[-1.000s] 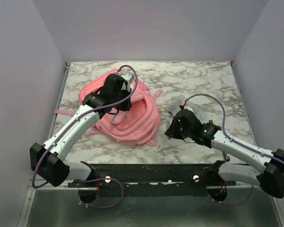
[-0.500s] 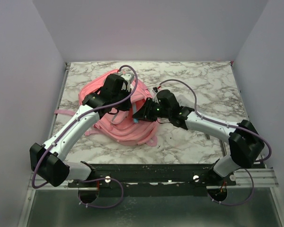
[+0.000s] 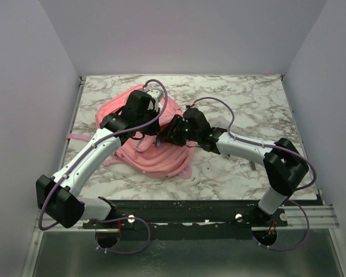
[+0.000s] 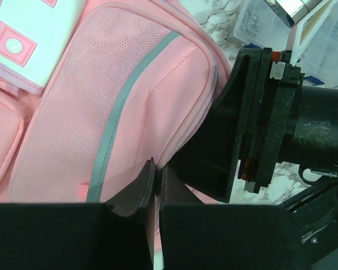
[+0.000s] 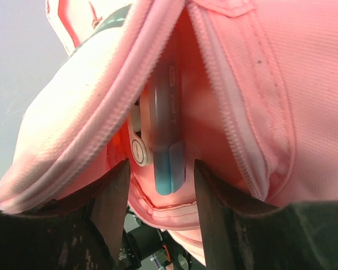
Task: Pack the student bag
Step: Place the stationery in the student bag.
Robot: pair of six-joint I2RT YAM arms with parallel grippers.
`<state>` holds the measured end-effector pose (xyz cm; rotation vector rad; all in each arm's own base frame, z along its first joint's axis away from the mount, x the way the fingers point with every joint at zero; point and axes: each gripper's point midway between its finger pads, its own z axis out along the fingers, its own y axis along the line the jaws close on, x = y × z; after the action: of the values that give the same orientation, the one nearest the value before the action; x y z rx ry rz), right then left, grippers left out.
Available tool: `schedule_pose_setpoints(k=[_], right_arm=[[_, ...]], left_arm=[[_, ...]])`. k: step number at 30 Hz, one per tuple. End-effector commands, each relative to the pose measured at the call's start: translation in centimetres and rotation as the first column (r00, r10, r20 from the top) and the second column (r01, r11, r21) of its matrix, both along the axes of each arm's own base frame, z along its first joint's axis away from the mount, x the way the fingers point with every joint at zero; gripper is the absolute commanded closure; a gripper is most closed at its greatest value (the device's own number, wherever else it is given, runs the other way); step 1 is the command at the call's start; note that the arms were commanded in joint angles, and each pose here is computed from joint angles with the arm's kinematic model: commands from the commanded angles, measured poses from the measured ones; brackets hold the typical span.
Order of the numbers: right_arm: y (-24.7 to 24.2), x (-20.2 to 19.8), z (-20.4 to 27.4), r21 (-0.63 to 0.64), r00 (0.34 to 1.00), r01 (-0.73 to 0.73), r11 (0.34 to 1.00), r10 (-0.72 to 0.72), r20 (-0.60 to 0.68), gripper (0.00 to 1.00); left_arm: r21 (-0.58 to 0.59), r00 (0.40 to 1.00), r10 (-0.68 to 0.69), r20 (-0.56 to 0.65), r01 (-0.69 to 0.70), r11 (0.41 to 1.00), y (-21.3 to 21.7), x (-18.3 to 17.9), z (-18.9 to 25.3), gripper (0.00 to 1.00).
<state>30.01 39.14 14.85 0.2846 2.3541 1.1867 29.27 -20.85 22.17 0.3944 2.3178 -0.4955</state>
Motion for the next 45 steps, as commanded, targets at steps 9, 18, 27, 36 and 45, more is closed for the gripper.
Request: schedule_pose_setpoints(k=[9,18,27,36,45], right_arm=[[-3.6,-1.8,1.9,-0.076,0.996,0.008,0.997,-0.002,0.086,0.37],[-8.3,-1.2,3.3,0.006,0.996,0.053,0.999,-0.053,0.065,0.32],[-7.3,0.0,0.5,-0.018,1.0,0.009,1.0,-0.009,0.006,0.29],[-5.2,0.9,-0.8,0.03,0.999,-0.044,0.999,0.045,-0.023,0.28],[-4.6,1.3,0.8,0.086,0.999,-0.023,0.996,0.027,-0.041,0.9]], left_arm=[[-0.099,0.998,-0.024,0.059,0.03,0.995,-1.3,0.0,3.2,1.0],[-0.104,0.999,-0.036,0.038,0.04,0.994,-1.7,0.0,2.8,1.0],[-0.102,0.999,-0.039,0.033,0.042,0.994,-1.7,-0.1,2.6,1.0],[-0.101,0.998,-0.063,0.005,0.063,0.993,-2.2,0.0,1.9,1.0],[-0.103,0.997,-0.076,0.0,0.075,0.992,-2.4,-0.2,1.7,0.93]])
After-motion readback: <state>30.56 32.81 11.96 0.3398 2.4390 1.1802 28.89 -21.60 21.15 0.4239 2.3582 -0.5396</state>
